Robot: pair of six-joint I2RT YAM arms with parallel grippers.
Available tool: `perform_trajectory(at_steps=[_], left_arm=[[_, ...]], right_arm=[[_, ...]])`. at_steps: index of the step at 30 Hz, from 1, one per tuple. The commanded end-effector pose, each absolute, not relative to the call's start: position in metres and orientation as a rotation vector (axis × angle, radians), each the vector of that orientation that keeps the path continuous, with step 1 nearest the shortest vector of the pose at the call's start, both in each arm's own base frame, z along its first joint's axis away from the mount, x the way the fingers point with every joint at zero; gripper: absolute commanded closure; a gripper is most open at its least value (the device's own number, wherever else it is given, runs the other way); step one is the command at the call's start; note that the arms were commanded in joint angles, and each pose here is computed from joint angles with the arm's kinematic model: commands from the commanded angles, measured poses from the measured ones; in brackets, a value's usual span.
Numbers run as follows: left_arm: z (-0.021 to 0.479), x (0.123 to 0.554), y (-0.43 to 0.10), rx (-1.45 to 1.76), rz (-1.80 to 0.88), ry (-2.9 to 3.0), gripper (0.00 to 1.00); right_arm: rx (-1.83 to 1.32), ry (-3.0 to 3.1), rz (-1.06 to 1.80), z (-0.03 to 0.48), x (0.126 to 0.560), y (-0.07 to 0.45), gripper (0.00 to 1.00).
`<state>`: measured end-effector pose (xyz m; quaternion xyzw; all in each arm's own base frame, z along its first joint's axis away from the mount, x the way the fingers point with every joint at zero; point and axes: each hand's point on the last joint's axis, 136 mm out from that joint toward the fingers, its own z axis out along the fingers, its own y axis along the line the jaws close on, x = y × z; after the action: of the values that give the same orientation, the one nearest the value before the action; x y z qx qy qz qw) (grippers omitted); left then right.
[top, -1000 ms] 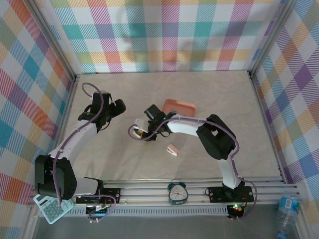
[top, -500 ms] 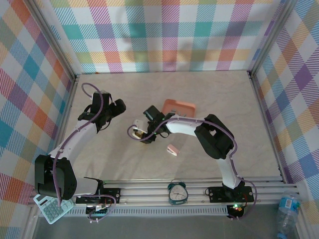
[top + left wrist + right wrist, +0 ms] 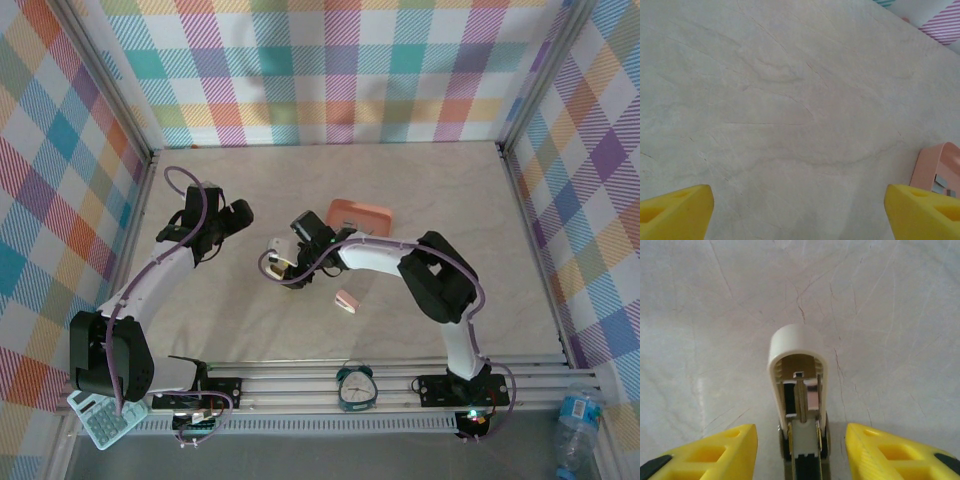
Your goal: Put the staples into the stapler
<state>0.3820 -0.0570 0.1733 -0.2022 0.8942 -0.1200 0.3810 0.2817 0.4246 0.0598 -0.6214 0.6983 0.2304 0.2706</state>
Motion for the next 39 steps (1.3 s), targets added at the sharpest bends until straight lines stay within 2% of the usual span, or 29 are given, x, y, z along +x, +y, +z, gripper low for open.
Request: perform_trajectory(at_steps=[1, 9, 13, 20, 25, 31, 39], left_arm=[[0.184, 0.38, -0.057, -0.48, -0.331, 2.26, 0.12], [0.186, 0.377, -0.077, -0.383, -0.411, 2.3, 0.14], [0.195, 0.378, -0.118, -0.213, -0.568, 2.312, 0.17], [0.188, 0.39, -0.192, 0.013, -0.697, 2.407, 0.19], [0.165, 0.392, -0.219, 0.043, -0.707, 2.481, 0.19], [0.157, 0.394, -0.214, 0.011, -0.675, 2.492, 0.19], [0.153, 0.39, -0.203, -0.027, -0.608, 2.506, 0.18]], right_arm=[[-1.539, 1.883, 0.705, 0.102, 0.282, 0.425, 0.49], [-1.266, 2.241, 0.693, 0.124, 0.27, 0.37, 0.53], [-0.977, 2.487, 0.663, 0.126, 0.273, 0.323, 0.5], [-0.706, 2.771, 0.606, 0.119, 0.255, 0.265, 0.49], [-0.721, 2.906, 0.5, 0.103, 0.237, 0.242, 0.46], [-0.893, 2.932, 0.422, 0.089, 0.228, 0.247, 0.41], [-1.021, 2.95, 0.394, 0.066, 0.221, 0.263, 0.41]])
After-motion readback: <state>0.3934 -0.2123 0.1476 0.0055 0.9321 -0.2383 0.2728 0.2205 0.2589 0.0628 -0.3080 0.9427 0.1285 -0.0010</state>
